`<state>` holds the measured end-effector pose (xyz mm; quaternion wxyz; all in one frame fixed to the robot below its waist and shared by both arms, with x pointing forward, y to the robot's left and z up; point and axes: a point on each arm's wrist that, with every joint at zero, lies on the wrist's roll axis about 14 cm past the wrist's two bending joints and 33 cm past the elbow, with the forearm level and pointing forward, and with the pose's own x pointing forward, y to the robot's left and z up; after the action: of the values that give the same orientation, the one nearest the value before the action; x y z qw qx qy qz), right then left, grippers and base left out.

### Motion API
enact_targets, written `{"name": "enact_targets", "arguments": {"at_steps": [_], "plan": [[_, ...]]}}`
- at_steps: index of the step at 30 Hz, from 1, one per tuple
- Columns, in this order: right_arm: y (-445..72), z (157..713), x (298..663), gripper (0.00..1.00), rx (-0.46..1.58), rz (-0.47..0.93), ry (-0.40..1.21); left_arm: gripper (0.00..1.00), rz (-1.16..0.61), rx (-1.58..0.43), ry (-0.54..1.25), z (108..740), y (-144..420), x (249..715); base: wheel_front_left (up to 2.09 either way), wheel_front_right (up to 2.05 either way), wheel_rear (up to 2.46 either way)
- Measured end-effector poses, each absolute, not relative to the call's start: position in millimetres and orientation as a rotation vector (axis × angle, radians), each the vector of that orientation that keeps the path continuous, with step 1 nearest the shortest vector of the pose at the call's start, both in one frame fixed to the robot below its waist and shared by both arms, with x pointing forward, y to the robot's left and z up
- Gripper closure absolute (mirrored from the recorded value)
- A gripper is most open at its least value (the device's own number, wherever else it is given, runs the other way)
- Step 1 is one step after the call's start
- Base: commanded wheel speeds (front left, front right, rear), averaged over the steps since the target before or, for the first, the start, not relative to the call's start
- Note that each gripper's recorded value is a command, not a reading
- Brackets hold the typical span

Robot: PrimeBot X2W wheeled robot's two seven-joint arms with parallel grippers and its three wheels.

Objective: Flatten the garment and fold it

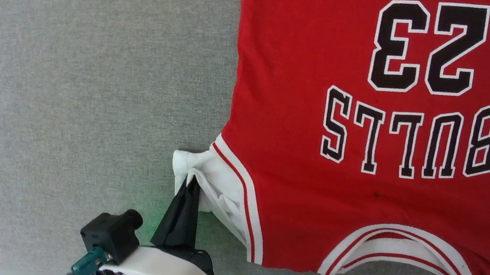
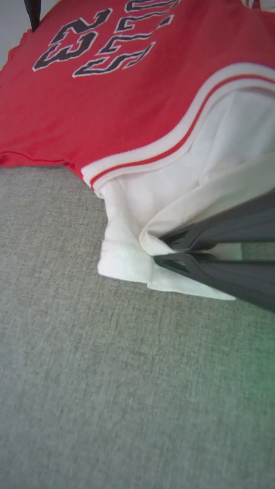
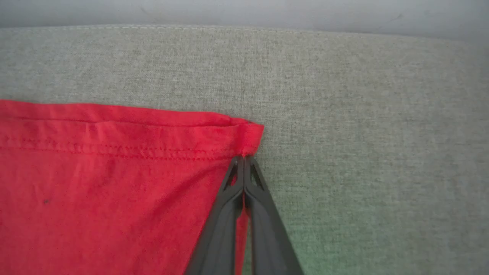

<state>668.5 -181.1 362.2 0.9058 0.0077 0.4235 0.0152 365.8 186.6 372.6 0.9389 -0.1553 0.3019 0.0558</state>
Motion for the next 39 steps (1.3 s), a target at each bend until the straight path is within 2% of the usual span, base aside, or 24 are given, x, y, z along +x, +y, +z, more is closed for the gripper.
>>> {"name": "enact_targets", "arguments": {"at_steps": [3,8,14,18,26,34,39], "plan": [[-186,367,670,1.0,-0.018,0.034,0.76,1.0,0.114,-0.318,0.613,373,187,365,0.0,0.0,0.0],[-197,393,662,1.0,-0.054,0.026,0.431,1.0,0.119,-0.311,0.597,378,190,363,0.0,0.0,0.0],[-212,404,607,1.0,-0.023,-0.009,0.268,1.0,0.142,-0.278,0.604,387,203,350,0.0,0.0,0.0],[-231,418,564,1.0,-0.003,-0.062,0.249,1.0,0.126,-0.275,0.606,395,202,338,0.0,0.0,0.0],[-281,436,462,1.0,-0.012,-0.209,0.385,1.0,0.063,-0.281,0.531,427,190,332,0.0,0.0,0.0],[-312,407,353,1.0,0.043,-0.341,0.728,1.0,-0.002,-0.283,0.473,448,174,333,0.0,0.0,0.0],[-316,383,304,1.0,0.116,-0.375,0.93,1.0,-0.03,-0.282,0.455,456,167,334,0.0,0.0,0.0]]}}
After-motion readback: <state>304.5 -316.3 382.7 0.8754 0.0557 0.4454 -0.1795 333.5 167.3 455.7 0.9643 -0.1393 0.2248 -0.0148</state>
